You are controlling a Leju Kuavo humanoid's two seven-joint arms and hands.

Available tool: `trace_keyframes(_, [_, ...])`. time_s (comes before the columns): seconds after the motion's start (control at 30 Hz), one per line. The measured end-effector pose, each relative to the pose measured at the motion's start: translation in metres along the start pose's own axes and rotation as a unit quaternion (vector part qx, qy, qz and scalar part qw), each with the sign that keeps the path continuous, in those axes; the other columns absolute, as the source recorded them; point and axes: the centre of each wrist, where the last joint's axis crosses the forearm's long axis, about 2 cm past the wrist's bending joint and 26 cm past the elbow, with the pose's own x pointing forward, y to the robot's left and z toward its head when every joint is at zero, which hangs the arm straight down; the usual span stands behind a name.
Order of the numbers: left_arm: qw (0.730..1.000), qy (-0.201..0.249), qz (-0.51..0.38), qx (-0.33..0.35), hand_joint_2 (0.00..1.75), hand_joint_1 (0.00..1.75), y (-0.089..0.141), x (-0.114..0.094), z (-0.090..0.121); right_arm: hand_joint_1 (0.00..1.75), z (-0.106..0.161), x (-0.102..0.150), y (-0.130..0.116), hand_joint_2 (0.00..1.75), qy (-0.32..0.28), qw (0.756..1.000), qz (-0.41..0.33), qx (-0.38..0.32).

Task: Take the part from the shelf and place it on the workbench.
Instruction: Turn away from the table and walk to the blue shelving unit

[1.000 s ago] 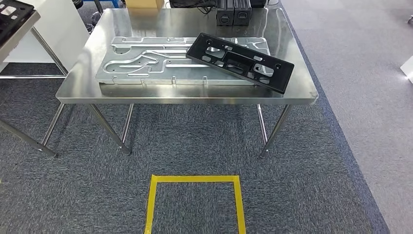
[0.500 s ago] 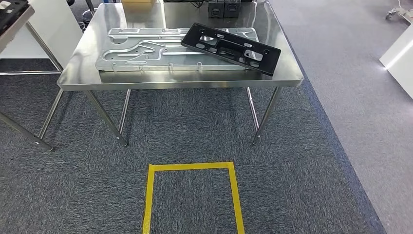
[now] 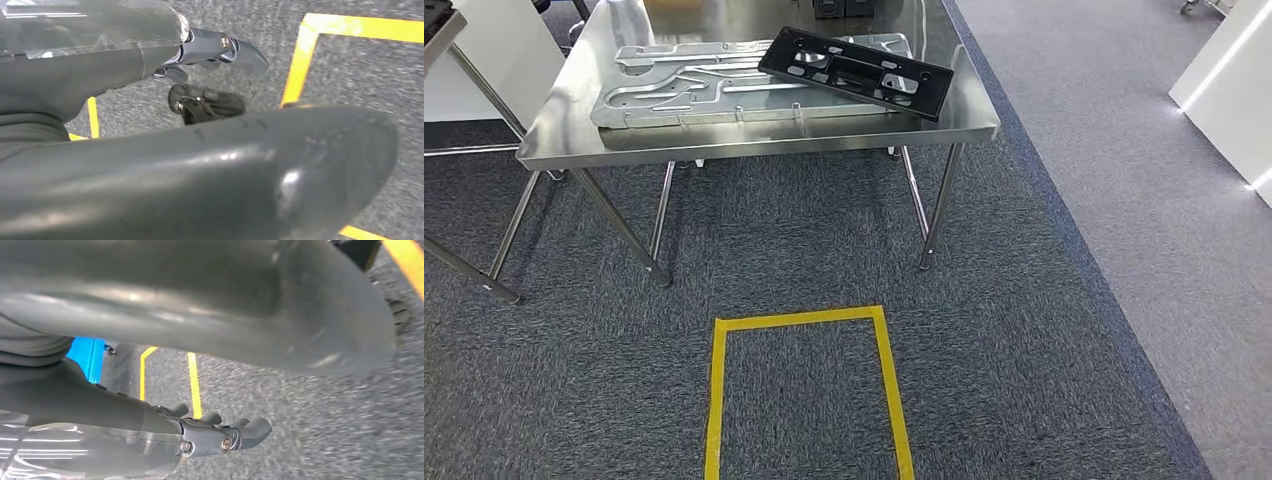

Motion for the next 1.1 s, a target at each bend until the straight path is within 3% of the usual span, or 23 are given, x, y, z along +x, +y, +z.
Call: trace_keyframes(1.1, [0.999,-0.023,-0.024,0.018,0.0,0.0,0.011,0.007,-0.002,0.0,0.001,0.002,0.016,0.0,-0.02,0.999,0.006,0.029])
